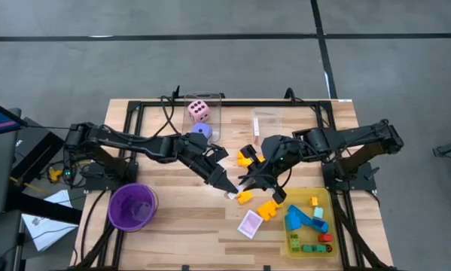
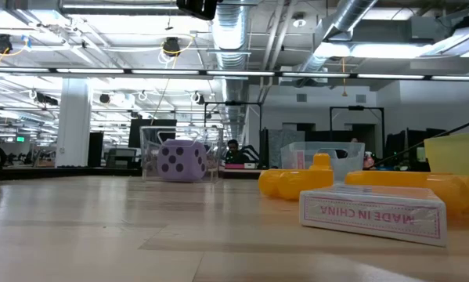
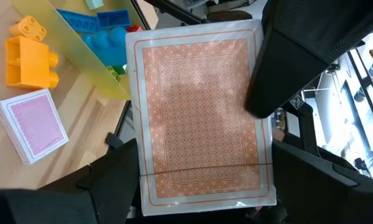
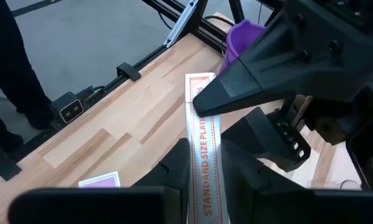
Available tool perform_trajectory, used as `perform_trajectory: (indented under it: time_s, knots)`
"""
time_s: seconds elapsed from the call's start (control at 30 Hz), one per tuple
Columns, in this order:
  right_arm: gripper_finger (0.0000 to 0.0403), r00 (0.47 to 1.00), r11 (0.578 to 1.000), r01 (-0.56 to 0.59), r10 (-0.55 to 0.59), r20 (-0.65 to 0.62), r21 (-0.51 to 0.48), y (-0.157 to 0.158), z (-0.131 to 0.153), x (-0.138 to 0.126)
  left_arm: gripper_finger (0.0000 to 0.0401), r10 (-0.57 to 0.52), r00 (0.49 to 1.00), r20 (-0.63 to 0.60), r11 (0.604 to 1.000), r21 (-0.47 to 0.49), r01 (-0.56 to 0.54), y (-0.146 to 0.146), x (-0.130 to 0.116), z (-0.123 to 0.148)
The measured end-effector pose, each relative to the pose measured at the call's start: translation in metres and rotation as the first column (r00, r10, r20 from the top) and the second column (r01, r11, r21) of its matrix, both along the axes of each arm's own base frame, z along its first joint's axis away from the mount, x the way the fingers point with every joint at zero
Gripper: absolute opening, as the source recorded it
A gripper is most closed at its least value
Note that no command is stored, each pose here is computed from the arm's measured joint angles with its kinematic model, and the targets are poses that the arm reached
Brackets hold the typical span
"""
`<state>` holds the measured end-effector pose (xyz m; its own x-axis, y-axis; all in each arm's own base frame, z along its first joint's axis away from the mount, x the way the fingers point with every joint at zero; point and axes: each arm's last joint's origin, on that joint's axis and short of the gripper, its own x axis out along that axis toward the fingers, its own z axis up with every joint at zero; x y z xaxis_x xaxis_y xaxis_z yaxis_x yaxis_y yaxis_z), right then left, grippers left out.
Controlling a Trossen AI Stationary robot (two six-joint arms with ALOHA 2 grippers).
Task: Pick & Place Toys
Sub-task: Put the orange deck of cards into the right transparent bin
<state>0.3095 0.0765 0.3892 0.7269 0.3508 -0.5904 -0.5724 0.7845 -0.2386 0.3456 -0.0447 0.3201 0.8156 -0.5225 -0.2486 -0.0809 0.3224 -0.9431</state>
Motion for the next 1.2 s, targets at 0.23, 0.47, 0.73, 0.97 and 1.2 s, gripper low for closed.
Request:
perform_trajectory:
  time_s: [0.23,0.47,0.73,0.97,1.2]
  knots:
    - [0.0056,0.996,0.998,0.063,-0.063,-0.057,-0.002,-0.002,-0.002,-0.004,0.0321,-0.009,1.0,0.004,0.999,0.053,0.008,0.003,0.0,-0.003]
    - [0.0056,0.965,0.991,0.125,-0.112,-0.237,0.038,-0.006,-0.006,-0.025,0.0321,-0.099,0.995,-0.034,0.991,0.086,0.102,0.009,-0.007,-0.006]
    - [0.0056,0.92,0.975,0.206,-0.165,-0.356,0.079,-0.005,0.005,-0.06,0.0321,-0.104,0.995,-0.01,0.987,0.122,0.105,0.014,-0.006,-0.006]
    - [0.0056,0.849,0.873,0.46,-0.38,-0.367,0.161,-0.011,0.028,-0.102,0.032,-0.15,0.987,0.051,0.97,0.201,0.137,0.008,-0.006,-0.004]
    - [0.0056,0.586,0.528,0.81,-0.743,-0.323,0.254,-0.022,0.043,-0.143,0.0288,-0.2,0.974,0.106,0.946,0.28,0.164,0.0,-0.008,-0.002]
